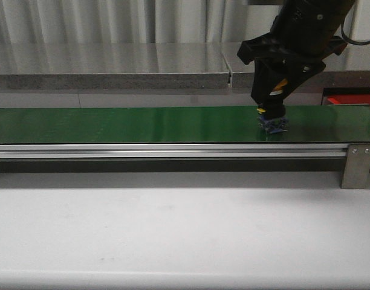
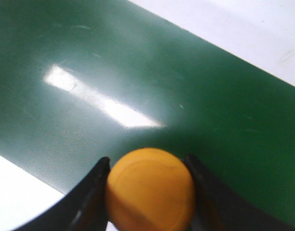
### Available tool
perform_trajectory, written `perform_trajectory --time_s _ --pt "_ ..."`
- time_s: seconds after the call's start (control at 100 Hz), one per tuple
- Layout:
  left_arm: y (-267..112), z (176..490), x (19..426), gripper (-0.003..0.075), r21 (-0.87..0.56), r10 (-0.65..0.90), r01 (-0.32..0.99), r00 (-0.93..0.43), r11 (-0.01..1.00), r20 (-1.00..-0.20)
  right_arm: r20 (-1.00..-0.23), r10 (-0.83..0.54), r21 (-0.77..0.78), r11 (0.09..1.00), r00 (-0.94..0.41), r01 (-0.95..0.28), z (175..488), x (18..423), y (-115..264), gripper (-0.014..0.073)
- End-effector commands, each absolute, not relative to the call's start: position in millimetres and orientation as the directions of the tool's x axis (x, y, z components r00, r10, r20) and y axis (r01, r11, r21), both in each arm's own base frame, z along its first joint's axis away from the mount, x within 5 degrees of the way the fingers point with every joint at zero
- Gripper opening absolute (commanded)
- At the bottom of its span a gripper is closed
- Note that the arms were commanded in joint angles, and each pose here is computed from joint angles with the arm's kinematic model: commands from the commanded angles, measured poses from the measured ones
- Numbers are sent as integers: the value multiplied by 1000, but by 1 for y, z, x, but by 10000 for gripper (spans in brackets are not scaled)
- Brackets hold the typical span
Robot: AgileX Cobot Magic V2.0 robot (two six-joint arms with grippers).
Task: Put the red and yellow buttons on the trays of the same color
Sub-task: 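Carry the yellow button into the yellow tray and open the right gripper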
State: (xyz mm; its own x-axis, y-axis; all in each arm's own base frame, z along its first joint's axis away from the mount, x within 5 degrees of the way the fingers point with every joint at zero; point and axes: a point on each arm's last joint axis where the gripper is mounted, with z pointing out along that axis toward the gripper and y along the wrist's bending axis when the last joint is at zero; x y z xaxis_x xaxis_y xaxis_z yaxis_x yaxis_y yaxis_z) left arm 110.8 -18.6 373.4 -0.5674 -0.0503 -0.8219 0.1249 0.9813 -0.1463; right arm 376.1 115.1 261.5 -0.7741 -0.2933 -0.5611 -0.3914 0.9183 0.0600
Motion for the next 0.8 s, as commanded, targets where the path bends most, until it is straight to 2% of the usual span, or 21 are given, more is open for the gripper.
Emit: perform_trajectory --time_s 0.0,0.09,0.18,0.46,0.79 --pt "-20 387 113 -20 -156 -71 135 -488 978 -870 -661 -270 43 918 -700 -395 293 376 115 177" --pt "-20 387 113 -20 -156 -71 135 -488 978 -870 -667 -264 45 919 -696 -392 296 375 115 113" --pt "-20 387 113 -20 -156 -71 135 -488 978 -870 -678 -219 65 933 -702 -355 304 371 111 89" --pt "-20 387 113 -20 -156 -71 135 -488 978 -870 -706 -85 45 985 -703 -164 341 354 63 88" --pt "-20 387 113 -20 -156 -71 135 -488 978 -870 -693 21 19 1000 -721 12 358 340 -3 88"
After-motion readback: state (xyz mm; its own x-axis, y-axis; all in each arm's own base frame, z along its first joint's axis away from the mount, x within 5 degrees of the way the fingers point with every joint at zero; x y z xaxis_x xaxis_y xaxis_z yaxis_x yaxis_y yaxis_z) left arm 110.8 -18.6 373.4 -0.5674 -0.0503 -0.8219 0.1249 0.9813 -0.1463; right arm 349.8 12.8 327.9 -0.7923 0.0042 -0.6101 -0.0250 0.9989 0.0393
